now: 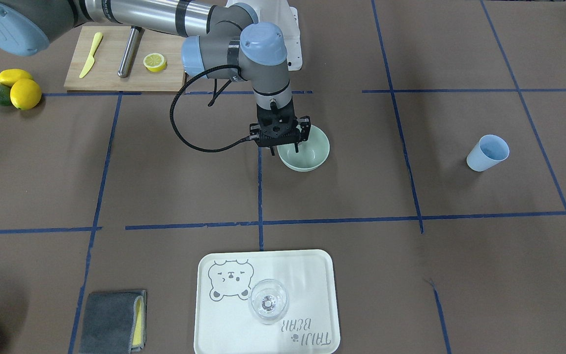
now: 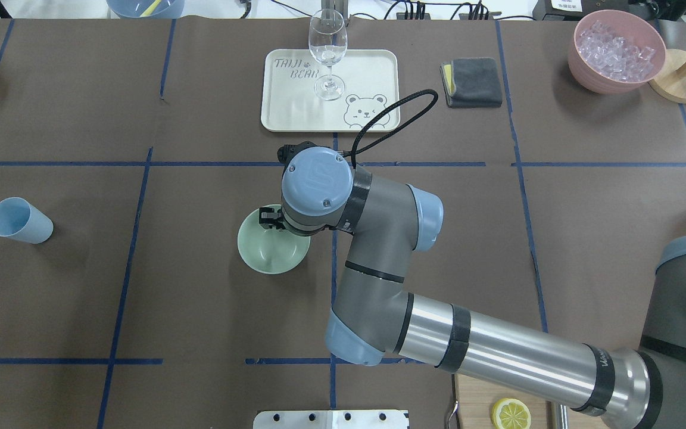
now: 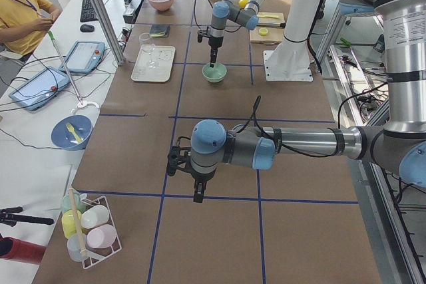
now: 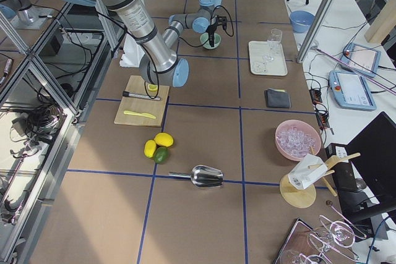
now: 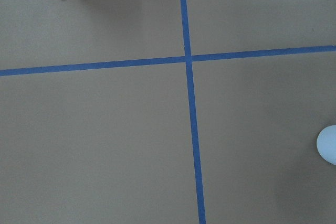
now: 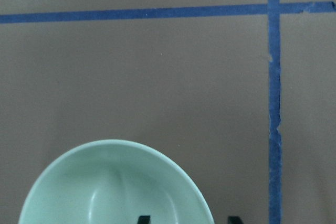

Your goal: Pour ice into bowl

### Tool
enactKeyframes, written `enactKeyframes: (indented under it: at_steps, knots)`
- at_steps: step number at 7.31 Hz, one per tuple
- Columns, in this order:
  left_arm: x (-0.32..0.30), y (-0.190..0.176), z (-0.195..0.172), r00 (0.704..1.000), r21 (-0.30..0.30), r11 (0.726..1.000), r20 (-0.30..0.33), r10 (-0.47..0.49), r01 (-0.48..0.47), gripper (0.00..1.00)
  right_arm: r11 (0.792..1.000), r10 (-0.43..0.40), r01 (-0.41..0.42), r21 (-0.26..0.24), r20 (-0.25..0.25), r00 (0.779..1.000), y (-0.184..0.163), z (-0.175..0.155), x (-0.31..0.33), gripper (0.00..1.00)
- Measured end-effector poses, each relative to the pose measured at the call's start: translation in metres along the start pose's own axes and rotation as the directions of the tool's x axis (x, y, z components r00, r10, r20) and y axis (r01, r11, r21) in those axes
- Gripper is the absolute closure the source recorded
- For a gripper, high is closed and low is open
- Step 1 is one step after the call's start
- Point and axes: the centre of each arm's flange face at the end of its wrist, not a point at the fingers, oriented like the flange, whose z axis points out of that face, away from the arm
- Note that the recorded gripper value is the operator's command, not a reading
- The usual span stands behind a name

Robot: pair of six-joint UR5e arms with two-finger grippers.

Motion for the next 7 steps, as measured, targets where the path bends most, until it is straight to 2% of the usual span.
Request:
enactKeyframes:
  at_steps: [2,4,5,6,7]
  knots:
    - [0.003,-0.005,-0.004,1.000,0.028,0.999,0.006,0.027,-0.028,0.00,1.000,0.007,-0.007,-0.016,-0.019,1.000,-0.055,-0.041,0.030,0.00]
    - [0.012,-0.014,-0.012,0.995,0.099,0.990,0.011,0.099,-0.099,0.00,0.996,-0.074,0.070,-0.057,-0.064,0.995,-0.103,-0.095,0.106,0.00]
    - [0.016,-0.019,-0.016,0.986,0.168,0.972,0.018,0.165,-0.165,0.00,0.988,-0.140,0.134,-0.080,-0.071,0.988,-0.124,-0.121,0.172,0.00]
    - [0.017,-0.023,-0.017,0.972,0.240,0.942,0.031,0.234,-0.235,0.00,0.974,-0.211,0.204,-0.097,-0.074,0.975,-0.146,-0.145,0.241,0.00]
    - [0.020,-0.026,-0.020,0.948,0.319,0.895,0.053,0.313,-0.313,0.00,0.954,-0.289,0.279,-0.110,-0.085,0.954,-0.169,-0.167,0.316,0.00]
